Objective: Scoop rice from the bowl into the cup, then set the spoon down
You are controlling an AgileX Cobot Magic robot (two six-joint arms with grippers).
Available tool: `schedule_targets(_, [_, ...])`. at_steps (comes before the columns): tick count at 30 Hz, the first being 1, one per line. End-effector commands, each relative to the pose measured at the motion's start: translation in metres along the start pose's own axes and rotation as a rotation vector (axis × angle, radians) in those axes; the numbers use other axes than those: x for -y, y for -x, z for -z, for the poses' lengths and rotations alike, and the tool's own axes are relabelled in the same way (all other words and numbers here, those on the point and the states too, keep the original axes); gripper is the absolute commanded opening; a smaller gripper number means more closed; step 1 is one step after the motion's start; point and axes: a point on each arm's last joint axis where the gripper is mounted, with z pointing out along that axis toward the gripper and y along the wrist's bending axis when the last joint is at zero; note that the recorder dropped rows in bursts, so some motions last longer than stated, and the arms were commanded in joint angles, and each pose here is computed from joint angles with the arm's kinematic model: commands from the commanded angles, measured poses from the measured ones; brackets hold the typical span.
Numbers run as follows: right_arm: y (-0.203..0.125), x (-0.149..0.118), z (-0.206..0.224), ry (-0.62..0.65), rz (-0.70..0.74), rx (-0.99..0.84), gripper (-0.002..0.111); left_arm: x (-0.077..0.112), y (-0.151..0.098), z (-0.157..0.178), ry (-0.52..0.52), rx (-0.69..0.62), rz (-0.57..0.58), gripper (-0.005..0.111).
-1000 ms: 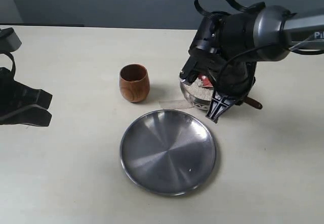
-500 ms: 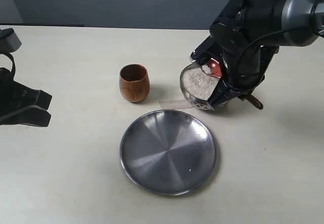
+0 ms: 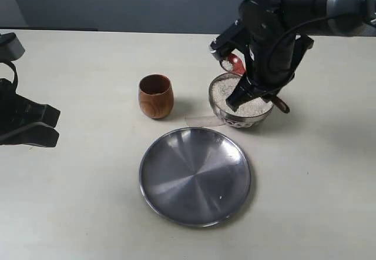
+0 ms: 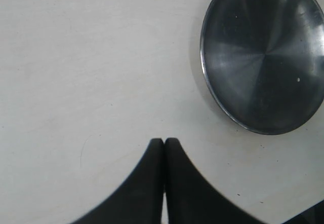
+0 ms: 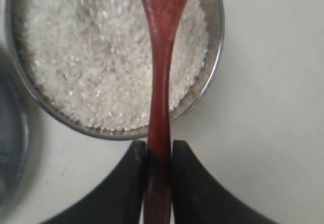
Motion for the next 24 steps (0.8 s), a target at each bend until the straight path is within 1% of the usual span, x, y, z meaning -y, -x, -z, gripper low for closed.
schedule_targets(1, [0.018,0.000,0.027,-0.018,0.040,0.061,-0.001,0.000,-0.002,-0.001,0.002,-0.005,-0.005,0.000])
schedule_targets(6, [0.032,-0.007,0.030,-0.035,0.102,0.007,-0.001,0.000,-0.002,-0.001,0.002,-0.005,-0.005,0.000])
schedule_targets(16, [0.053,-0.039,0.029,0.005,0.144,0.032,-0.001,0.000,-0.002,-0.001,0.002,-0.005,-0.005,0.000])
schedule_targets(24, [0.063,-0.055,0.029,0.009,0.163,0.034,-0.001,0.000,-0.001,-0.001,0.002,-0.003,-0.005,0.000])
